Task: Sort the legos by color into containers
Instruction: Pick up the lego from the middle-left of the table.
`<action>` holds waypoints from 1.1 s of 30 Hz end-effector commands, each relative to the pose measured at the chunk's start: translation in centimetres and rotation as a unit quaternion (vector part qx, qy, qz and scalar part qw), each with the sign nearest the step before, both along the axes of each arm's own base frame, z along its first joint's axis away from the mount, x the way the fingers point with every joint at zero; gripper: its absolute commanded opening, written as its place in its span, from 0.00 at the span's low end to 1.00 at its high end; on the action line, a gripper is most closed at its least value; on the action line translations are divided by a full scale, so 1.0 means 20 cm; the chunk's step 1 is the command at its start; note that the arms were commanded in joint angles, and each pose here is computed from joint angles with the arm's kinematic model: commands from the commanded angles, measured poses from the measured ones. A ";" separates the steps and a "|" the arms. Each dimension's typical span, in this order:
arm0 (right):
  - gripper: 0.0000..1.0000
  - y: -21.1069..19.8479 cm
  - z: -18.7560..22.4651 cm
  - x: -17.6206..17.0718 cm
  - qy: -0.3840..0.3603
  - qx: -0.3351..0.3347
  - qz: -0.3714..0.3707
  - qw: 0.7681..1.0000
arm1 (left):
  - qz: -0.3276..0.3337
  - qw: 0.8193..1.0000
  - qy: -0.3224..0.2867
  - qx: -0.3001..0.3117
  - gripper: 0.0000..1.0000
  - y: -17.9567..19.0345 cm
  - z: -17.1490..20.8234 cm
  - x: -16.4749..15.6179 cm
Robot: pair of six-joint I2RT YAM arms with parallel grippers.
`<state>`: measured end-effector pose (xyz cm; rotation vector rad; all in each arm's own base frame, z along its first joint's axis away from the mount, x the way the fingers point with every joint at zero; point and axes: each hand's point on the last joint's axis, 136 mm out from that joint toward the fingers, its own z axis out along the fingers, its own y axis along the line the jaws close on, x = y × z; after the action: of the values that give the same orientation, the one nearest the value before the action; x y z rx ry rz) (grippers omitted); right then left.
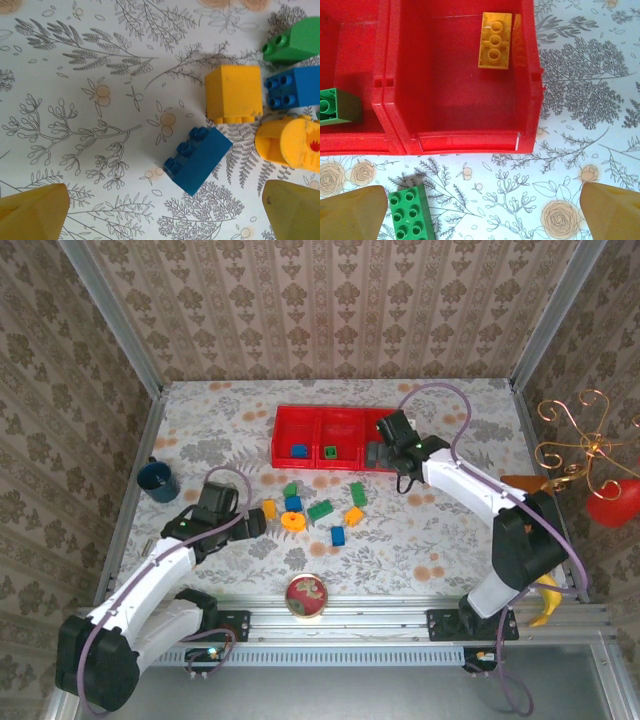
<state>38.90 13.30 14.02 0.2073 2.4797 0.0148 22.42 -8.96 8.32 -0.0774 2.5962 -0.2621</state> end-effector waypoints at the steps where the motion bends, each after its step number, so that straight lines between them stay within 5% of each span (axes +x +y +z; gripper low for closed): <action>1: 1.00 -0.06 0.02 -0.06 -0.004 0.004 -0.037 0.999 | 0.002 1.000 0.020 0.009 1.00 0.01 -0.04 -0.06; 20: 1.00 -0.14 -0.04 -0.13 0.020 -0.021 -0.079 0.996 | -0.062 0.996 0.057 0.025 0.92 -0.13 -0.15 -0.15; 33: 1.00 -0.17 -0.05 -0.15 0.010 -0.020 -0.087 0.996 | -0.041 0.994 0.040 0.094 0.74 -0.10 -0.19 0.02</action>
<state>36.04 10.50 12.07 0.3737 2.5144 -0.0958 20.82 -10.81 3.36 0.0972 2.7575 -0.0890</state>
